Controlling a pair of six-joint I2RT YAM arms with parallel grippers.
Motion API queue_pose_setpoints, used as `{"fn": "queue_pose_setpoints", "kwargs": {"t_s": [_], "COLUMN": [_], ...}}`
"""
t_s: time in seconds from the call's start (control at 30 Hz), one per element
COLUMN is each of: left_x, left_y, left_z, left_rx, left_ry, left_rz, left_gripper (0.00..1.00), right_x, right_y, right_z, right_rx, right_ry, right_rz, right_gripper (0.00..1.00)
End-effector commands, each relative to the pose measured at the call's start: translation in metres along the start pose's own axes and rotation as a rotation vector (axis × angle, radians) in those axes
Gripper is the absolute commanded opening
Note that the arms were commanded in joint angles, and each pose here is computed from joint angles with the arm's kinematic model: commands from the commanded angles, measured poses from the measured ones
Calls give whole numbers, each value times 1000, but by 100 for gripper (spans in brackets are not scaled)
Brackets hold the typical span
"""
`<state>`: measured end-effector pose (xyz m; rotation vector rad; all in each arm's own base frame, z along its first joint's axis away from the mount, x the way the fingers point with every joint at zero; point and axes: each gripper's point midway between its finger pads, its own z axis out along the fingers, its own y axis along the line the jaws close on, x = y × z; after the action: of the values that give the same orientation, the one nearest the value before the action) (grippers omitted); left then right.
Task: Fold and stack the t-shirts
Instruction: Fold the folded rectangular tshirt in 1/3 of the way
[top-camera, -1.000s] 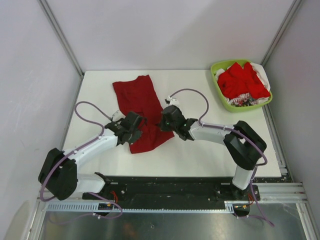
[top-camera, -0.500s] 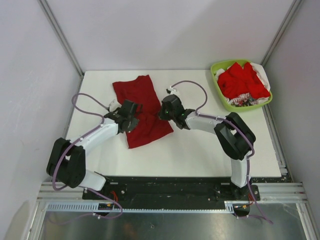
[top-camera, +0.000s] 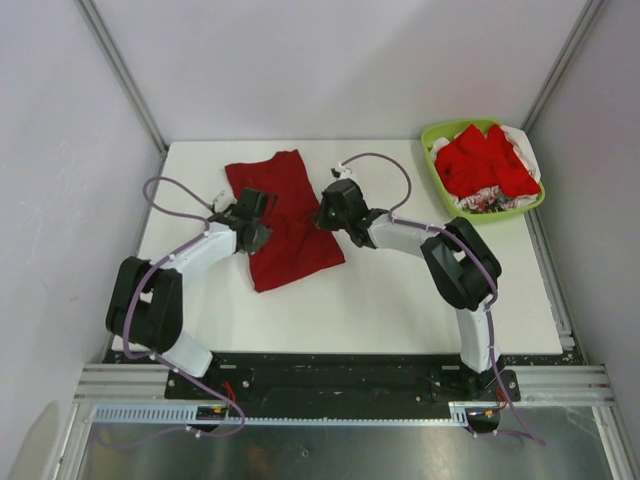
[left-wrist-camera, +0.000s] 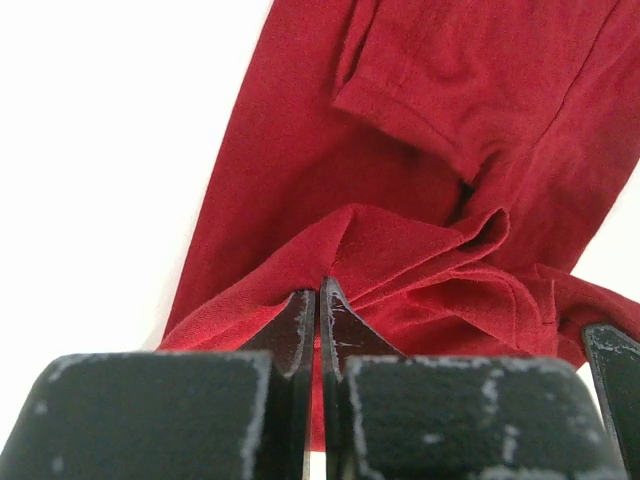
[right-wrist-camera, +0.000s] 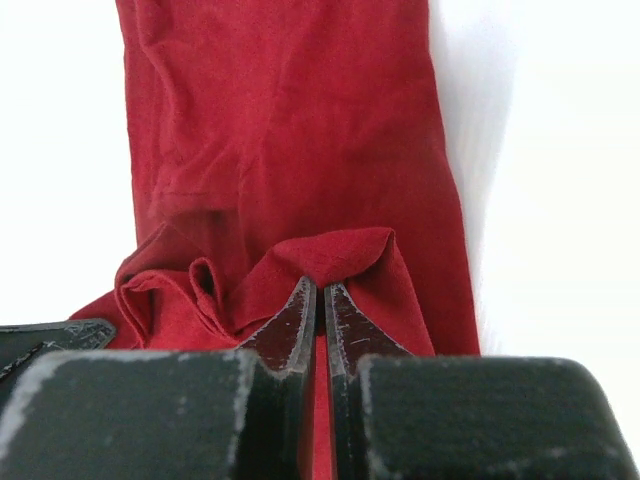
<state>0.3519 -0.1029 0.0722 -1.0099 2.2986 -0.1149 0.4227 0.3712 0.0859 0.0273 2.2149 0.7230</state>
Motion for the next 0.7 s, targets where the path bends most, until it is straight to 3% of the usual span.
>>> {"fn": "queue_pose_setpoints", "kwargs": {"t_s": [0.0, 0.47, 0.57, 0.67], "left_x": [-24, -40, -44, -49], "left_y": [-21, -26, -28, -32], "left_z": [0, 21, 25, 26], "left_rx": [52, 63, 78, 105], "left_ry": [-49, -32, -23, -20], "left_rz": [-2, 6, 14, 21], "left_gripper": [0, 0, 7, 18], "right_x": [-33, -42, -43, -47], "right_y": [19, 9, 9, 10], "right_z": [9, 29, 33, 34], "right_rx": [-56, -23, -25, -24], "right_ry": [-71, -50, -43, -43], "right_rz": [-19, -30, -31, -39], "right_gripper": [0, 0, 1, 14]}}
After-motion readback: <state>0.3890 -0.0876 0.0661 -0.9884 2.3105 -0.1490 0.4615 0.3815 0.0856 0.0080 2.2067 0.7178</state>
